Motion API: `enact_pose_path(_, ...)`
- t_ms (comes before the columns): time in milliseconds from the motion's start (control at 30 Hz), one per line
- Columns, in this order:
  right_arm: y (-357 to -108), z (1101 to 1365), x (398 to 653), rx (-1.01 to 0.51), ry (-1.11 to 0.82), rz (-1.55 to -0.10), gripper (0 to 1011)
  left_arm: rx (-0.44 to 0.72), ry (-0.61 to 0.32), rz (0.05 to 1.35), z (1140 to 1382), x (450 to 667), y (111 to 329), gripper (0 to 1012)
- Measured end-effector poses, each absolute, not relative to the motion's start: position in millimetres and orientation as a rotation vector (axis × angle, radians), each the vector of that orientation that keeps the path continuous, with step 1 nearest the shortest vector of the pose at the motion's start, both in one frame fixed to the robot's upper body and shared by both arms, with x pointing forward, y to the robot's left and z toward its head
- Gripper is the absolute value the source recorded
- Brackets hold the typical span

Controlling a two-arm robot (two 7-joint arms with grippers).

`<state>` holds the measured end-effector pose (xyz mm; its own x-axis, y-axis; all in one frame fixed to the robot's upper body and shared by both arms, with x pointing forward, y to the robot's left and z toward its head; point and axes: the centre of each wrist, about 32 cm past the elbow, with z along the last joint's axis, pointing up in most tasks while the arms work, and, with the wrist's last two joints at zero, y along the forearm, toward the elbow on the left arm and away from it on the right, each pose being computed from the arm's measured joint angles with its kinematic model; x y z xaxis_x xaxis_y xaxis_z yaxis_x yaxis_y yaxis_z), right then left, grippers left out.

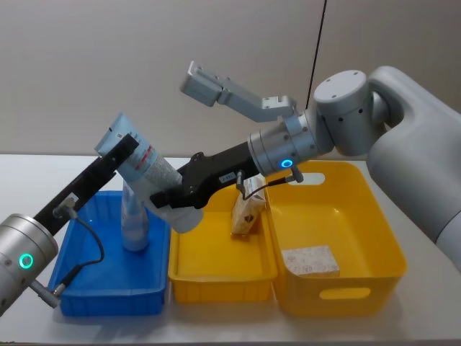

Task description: Bimanual collaborative sorting of washing and personal care products

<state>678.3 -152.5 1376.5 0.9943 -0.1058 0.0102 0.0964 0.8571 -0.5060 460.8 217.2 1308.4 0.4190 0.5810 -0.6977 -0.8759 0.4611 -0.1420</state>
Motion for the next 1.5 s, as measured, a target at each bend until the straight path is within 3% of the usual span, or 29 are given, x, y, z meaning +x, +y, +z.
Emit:
enact_pose_path(433,-166,1376,674,-0.529,0.035,-0.160,167,-0.542,0.624,0.973,1308,461,218,1001)
enact_pose_path(1500,-276,1402,647,-0.660,0.204,-0.588,164,-0.542,0.624,0.973,1308,461,218,1001)
